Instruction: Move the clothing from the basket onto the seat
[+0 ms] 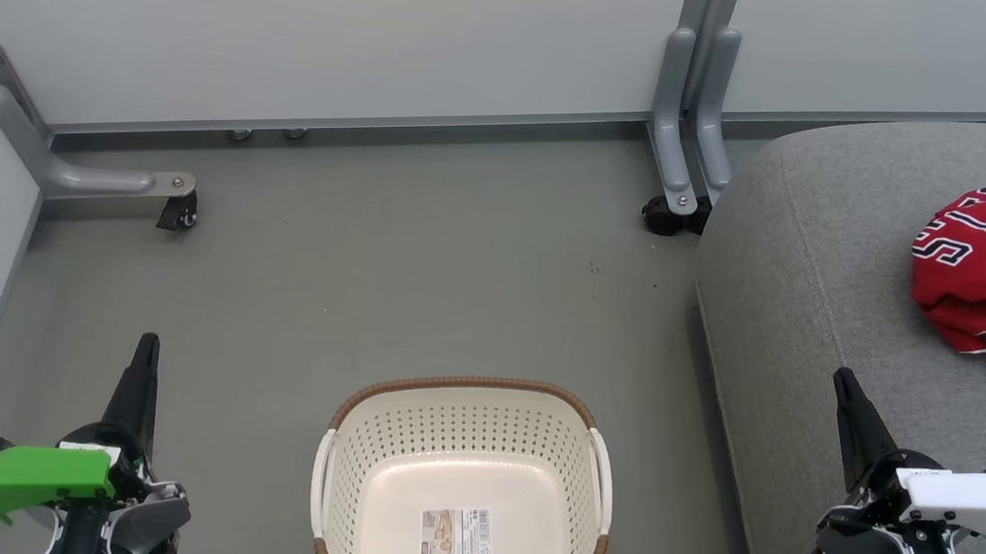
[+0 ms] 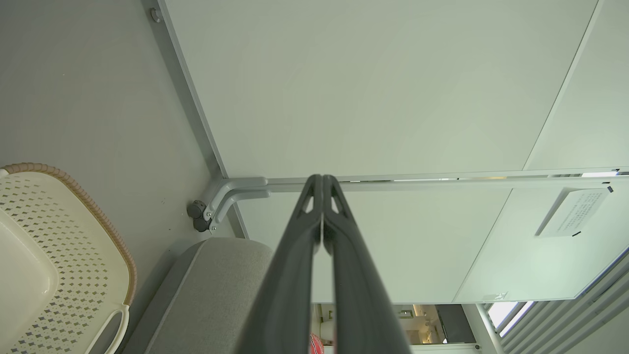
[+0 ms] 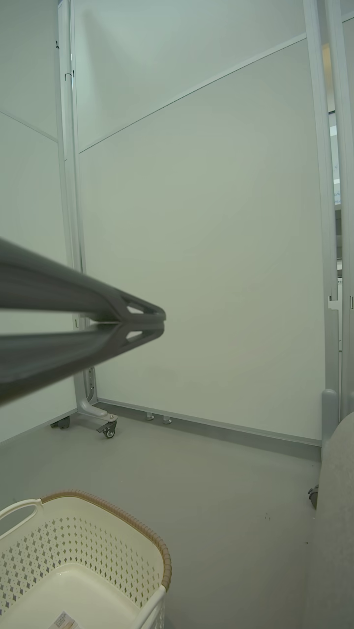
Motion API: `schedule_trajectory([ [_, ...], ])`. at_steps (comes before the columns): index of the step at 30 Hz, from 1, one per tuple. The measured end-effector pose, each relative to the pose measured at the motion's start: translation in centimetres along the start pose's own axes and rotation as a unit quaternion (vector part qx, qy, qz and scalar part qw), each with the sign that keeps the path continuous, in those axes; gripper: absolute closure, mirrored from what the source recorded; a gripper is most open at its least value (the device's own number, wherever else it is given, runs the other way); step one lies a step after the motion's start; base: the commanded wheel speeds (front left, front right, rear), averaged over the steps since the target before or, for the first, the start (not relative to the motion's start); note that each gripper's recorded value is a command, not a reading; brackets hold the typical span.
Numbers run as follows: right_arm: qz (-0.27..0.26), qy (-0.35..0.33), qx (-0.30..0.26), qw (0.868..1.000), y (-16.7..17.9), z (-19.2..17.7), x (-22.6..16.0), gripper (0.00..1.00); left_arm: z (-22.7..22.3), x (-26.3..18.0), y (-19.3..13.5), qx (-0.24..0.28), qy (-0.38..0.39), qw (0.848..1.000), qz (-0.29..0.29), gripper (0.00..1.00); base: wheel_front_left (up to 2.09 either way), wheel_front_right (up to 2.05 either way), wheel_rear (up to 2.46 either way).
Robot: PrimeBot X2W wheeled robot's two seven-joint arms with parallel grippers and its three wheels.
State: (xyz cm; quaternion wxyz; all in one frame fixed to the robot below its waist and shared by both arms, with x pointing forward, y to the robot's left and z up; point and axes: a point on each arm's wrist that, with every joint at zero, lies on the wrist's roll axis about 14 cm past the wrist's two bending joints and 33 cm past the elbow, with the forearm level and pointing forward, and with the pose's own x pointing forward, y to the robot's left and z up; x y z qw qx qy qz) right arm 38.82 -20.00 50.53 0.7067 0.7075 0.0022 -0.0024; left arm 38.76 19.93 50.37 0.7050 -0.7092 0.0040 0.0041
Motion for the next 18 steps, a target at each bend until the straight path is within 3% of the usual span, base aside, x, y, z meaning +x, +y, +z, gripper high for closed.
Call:
schedule_trajectory([
  [18, 0.0, 0.0, 0.0, 1.0, 0.0, 0.0, 0.0, 1.0, 0.0, 0.0, 0.0, 0.0, 0.0, 1.0, 0.0, 1.0, 0.0, 0.0, 0.0],
])
